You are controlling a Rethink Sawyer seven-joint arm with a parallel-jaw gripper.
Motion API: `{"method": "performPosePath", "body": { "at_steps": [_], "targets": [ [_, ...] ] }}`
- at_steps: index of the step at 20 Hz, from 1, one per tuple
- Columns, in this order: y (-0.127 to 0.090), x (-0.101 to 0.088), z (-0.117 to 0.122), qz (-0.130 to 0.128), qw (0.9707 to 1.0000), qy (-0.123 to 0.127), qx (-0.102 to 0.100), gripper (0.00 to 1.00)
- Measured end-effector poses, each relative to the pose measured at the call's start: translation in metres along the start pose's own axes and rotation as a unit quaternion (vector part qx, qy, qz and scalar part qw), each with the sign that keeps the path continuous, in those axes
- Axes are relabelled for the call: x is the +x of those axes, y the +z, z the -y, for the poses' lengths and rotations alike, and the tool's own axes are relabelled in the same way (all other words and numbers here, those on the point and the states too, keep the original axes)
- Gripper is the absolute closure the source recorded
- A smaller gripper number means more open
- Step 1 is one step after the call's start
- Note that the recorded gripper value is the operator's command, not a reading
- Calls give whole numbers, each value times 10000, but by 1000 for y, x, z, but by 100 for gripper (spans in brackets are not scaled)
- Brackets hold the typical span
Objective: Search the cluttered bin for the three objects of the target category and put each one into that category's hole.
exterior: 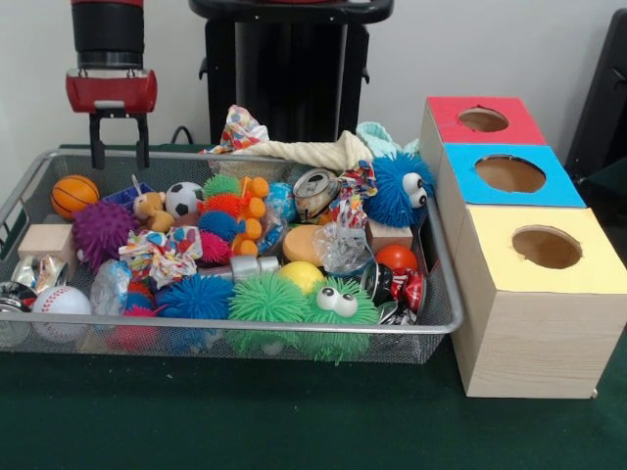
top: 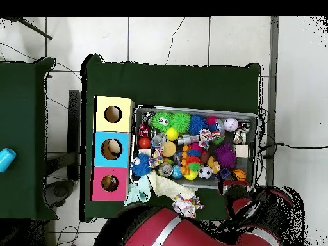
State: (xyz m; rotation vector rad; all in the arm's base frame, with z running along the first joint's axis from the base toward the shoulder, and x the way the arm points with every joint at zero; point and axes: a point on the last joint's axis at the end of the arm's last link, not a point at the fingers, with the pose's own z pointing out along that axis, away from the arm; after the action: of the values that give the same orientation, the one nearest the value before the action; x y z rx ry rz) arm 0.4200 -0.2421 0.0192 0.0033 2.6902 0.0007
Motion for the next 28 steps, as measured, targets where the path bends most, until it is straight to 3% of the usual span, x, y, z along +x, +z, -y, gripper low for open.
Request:
{"method": "performPosePath", "body": {
  "at_steps": [6,12,18,25,28],
  "targets": [
    [12,4,3,152,9989,448,64,0],
    [22,12,4,184,9971,733,108,0],
    [28,15,-1,161,9971,743,37,0],
    [33,16,-15,33,9988,436,-232,0],
    [34,15,-18,50,9987,420,-275,0]
  ]
}}
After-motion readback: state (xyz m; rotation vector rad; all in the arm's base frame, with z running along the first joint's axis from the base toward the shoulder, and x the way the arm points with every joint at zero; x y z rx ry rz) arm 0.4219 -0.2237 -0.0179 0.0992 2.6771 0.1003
